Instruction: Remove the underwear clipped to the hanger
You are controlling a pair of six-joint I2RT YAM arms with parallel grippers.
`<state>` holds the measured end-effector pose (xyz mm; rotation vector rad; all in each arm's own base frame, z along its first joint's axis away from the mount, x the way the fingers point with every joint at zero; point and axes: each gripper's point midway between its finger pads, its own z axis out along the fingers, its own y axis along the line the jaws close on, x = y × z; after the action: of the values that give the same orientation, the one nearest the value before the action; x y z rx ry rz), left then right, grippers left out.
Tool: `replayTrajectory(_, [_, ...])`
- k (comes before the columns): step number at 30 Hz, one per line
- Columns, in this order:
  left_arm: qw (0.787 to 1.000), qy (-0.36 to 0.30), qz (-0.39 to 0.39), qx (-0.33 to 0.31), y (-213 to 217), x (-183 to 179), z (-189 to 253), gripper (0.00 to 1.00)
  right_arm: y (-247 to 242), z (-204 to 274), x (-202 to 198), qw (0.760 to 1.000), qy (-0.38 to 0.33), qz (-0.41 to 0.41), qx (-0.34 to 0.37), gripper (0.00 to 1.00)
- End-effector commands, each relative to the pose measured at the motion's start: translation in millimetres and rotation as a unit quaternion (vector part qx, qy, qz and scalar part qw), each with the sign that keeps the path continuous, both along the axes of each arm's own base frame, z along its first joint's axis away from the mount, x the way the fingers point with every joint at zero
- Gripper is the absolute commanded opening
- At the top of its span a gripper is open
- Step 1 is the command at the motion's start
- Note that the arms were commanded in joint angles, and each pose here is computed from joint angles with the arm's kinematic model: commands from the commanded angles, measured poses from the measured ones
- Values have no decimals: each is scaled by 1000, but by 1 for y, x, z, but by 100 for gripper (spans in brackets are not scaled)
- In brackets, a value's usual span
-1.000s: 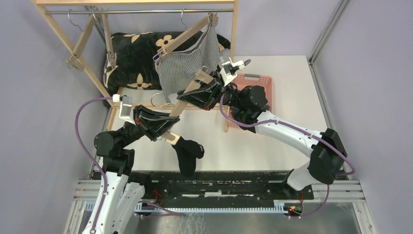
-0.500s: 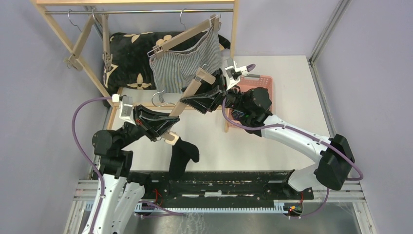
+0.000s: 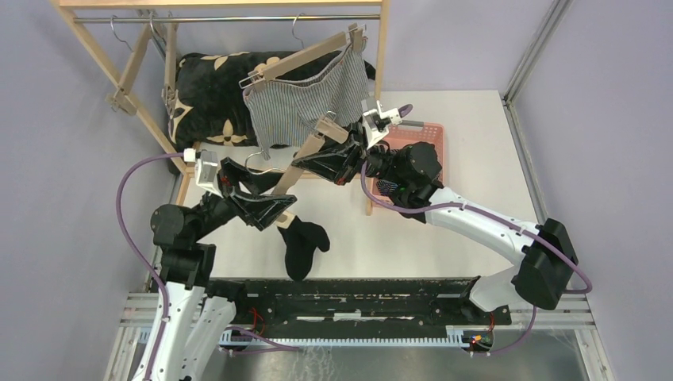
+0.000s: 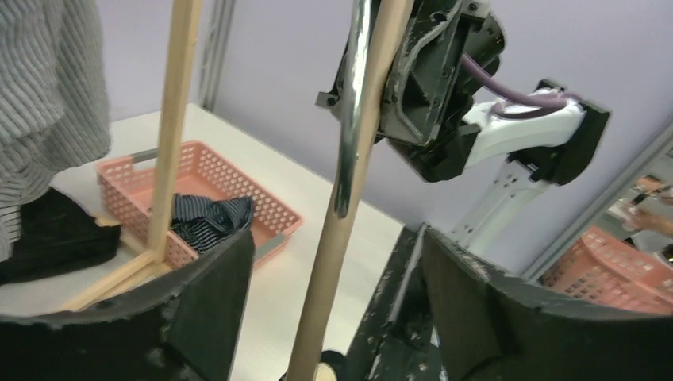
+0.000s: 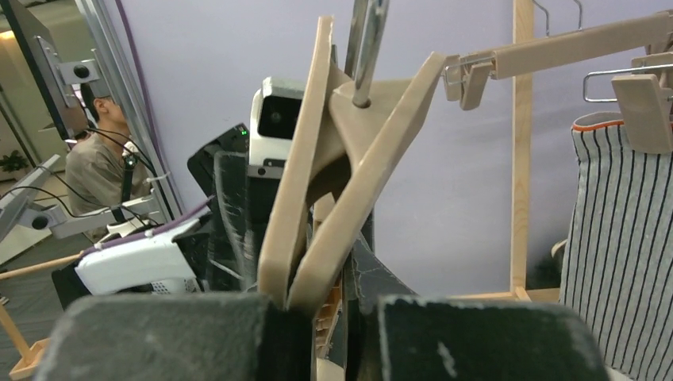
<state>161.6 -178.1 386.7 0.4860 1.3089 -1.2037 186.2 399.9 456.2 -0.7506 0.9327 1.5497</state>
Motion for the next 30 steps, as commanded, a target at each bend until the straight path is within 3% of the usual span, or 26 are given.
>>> replayTrajectory(1, [999,-28,26,24,5,1,18,93,-20,34,-17,998,-52,-3,37,1])
replayTrajectory(3, [999,-31,29,34,5,3,21,100,-26,42,-23,997,-60,0,44,1])
replayTrajectory(11, [997,-6,21,71,2,15,3,99,-54,63,-43,994,-93,-20,61,1])
replayTrajectory(26, [997,-22,-30,61,-4,-15,5,100,-72,71,-38,987,-119,-84,71,1])
replayTrajectory(30, [997,-23,-55,47,-7,-21,3,89,-72,71,-35,987,-115,-88,74,1])
